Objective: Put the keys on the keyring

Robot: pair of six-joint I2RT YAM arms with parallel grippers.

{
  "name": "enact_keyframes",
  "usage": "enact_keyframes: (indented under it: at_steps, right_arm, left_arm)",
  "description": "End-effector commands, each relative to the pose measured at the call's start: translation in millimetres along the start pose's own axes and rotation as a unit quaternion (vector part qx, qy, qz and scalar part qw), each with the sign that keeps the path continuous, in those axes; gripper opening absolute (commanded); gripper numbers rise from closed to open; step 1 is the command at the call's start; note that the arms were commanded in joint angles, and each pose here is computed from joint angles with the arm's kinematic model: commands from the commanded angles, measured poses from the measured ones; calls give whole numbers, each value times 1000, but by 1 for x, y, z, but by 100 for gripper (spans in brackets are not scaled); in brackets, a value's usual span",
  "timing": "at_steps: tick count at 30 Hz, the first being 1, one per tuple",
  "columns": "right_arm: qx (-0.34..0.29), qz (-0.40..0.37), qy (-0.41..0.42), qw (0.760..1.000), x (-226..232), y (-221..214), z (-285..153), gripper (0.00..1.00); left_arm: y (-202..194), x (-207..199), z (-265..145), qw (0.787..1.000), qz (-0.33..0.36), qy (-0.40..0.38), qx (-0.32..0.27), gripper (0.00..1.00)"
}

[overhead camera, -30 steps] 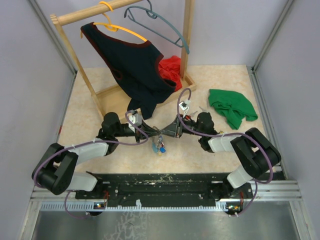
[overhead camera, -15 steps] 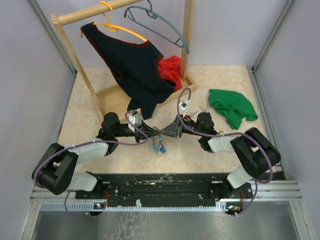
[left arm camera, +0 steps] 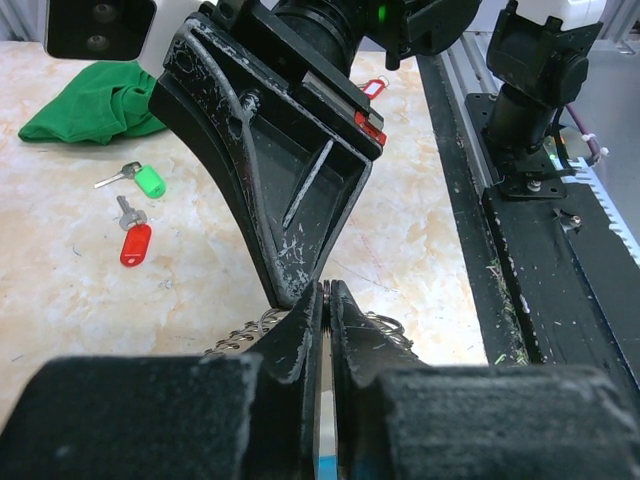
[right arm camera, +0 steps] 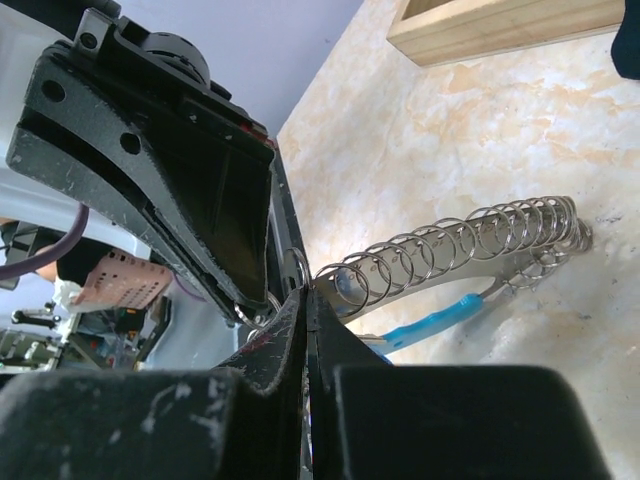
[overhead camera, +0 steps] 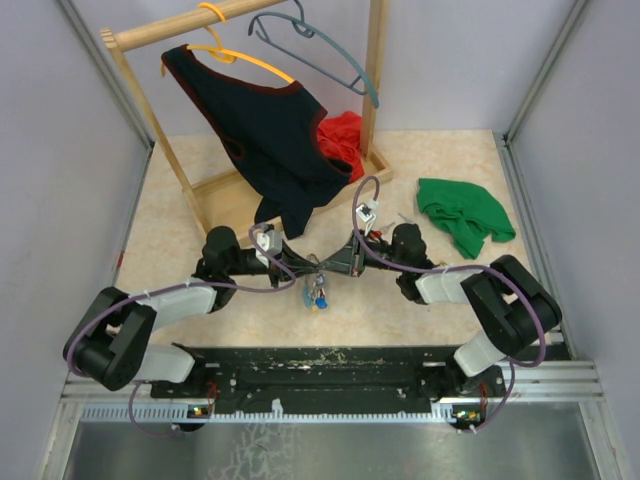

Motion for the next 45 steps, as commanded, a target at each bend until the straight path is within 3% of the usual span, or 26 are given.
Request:
enact_keyframes:
  at_steps: [1,6,12,17,21,24,28,36,45]
  right_arm:
    - [-12,-55,23,998,18,17,2,0]
    - [-5,-72,18,997,18,18,2,0]
    - [-1,-83,23,996,21,20,2,0]
    - [8,-90,6,996,15,18,2,0]
    - [30,-102,-100,989,-15,9,-9,0]
    - [62,-136,-160,976,-26,-1,-19,13]
    - [89,-161,-199,963,-33,-14,-25,25]
    - [149,-231,-208,939,-45,-31,-6,34]
    - [205,-259,-193,924,-62,-45,14,36]
  left_arm:
    - [12,-1,-2,999,31,-4,-17,13]
    - [13,6,-6,999,30,38,-17,30]
    - [9,23,-16,994,-4,112,-8,36]
    - [-7,23,-20,987,-63,146,1,36]
    - [-27,10,-22,981,-129,147,6,35]
    - [-39,-2,-22,970,-191,147,10,32]
    - [-58,-9,-21,955,-238,164,58,31]
    - [-84,-18,-28,920,-296,212,142,32]
    - [-103,-25,-31,895,-347,220,174,32]
Point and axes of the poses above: each gripper's point midway between its finger pads, its own z axis out along the fingers, its own x axis along the line the jaws close on, y = z × x, the point moved 3 cm from there along -z, back along the fingers, and after that the axes turned 9 degrees about z, right-handed, at the moved point
